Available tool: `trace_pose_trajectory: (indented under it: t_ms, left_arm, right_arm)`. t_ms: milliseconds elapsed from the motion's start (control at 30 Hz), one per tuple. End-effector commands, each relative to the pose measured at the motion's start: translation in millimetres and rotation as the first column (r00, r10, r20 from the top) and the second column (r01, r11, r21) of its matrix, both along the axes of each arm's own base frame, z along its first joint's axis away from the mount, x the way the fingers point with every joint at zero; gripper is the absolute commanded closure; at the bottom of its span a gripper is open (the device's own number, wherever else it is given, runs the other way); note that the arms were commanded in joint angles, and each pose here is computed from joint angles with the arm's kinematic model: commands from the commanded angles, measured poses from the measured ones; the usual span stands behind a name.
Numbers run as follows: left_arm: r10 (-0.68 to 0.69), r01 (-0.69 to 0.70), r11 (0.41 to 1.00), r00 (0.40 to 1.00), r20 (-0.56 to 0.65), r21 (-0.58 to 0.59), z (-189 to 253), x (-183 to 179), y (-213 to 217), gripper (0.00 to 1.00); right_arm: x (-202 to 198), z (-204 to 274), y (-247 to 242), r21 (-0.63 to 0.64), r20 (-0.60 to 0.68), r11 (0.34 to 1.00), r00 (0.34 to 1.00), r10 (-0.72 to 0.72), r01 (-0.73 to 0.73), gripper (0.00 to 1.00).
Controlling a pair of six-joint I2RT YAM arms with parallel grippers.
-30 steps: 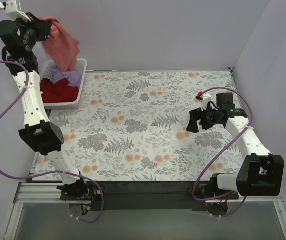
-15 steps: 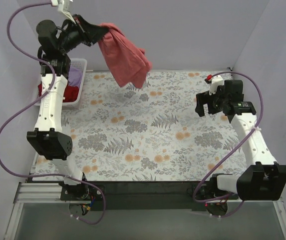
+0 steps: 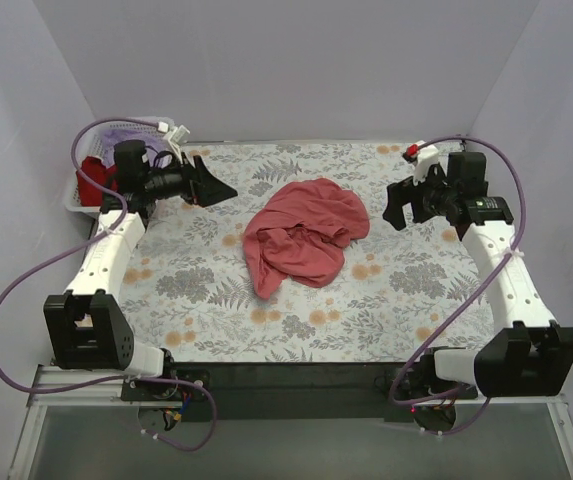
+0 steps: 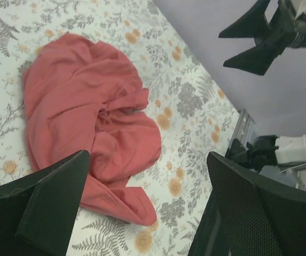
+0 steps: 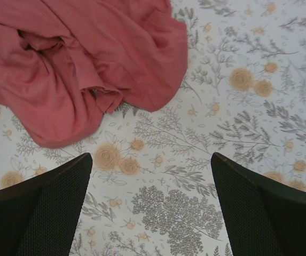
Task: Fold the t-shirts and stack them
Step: Move the tshirt to the center of the board, then flatten the tshirt out
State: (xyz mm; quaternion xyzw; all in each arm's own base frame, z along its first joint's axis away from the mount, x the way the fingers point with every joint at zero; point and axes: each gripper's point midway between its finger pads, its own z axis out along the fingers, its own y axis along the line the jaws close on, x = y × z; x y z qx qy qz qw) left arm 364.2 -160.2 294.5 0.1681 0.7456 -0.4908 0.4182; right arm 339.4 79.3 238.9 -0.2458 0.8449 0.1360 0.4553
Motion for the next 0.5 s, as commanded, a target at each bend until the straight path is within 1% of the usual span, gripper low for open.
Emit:
trace_pose_trajectory:
  t_ms: [0, 33, 67, 100, 133, 167, 200, 233, 300, 467]
  left_arm:
    - [-0.055, 0.050, 0.990, 0.998, 0.035, 0.130, -33.7, -29.1, 0.0, 0.09]
    - [-0.063, 0.064, 0.987, 0.998, -0.010, 0.150, -48.3, -36.4, -1.9, 0.09]
    - [-0.061, 0.065, 0.981, 0.998, -0.024, 0.181, -62.0, -36.8, -3.0, 0.09]
    - [-0.085, 0.092, 0.976, 0.995, -0.045, 0.196, -72.5, -43.6, -11.8, 0.09]
    - [-0.089, 0.107, 0.971, 0.992, -0.092, 0.213, -90.7, -50.7, -15.9, 0.09]
    - [-0.063, 0.088, 0.962, 0.993, -0.105, 0.259, -103.2, -49.0, -16.1, 0.09]
    - [-0.086, 0.116, 0.951, 0.990, -0.113, 0.288, -115.1, -54.0, -25.2, 0.09]
    - [-0.074, 0.113, 0.941, 0.988, -0.133, 0.320, -127.7, -56.5, -26.4, 0.09]
    - [-0.033, 0.098, 0.920, 0.984, -0.174, 0.379, -149.5, -55.7, -26.8, 0.09]
    - [0.017, 0.119, 0.887, 0.957, -0.288, 0.447, -184.0, -69.4, -15.2, 0.11]
  right_arm:
    - [-14.3, -48.1, 15.2, 0.011, -0.182, 0.996, 0.980, 0.085, -0.084, 0.02]
    - [-18.8, -57.2, 18.1, 0.022, -0.224, 0.996, 0.970, 0.093, -0.090, 0.02]
    - [-20.4, -68.7, 22.9, 0.040, -0.263, 0.994, 0.958, 0.112, -0.105, 0.02]
    - [-22.1, -75.5, 25.9, 0.048, -0.284, 0.993, 0.951, 0.120, -0.111, 0.02]
    - [-22.4, -81.8, 28.6, 0.053, -0.299, 0.992, 0.946, 0.126, -0.115, 0.02]
    - [-21.7, -91.1, 35.1, 0.060, -0.327, 0.990, 0.934, 0.142, -0.129, 0.02]
    - [-20.3, -95.3, 37.9, 0.059, -0.341, 0.989, 0.929, 0.146, -0.134, 0.03]
    - [-16.0, -93.6, 42.7, 0.060, -0.337, 0.988, 0.928, 0.156, -0.145, 0.05]
    - [-13.5, -104.5, 55.4, 0.058, -0.365, 0.982, 0.912, 0.188, -0.180, 0.09]
    - [-3.2, -121.9, 87.2, -0.001, -0.366, 0.965, 0.898, 0.243, -0.262, 0.18]
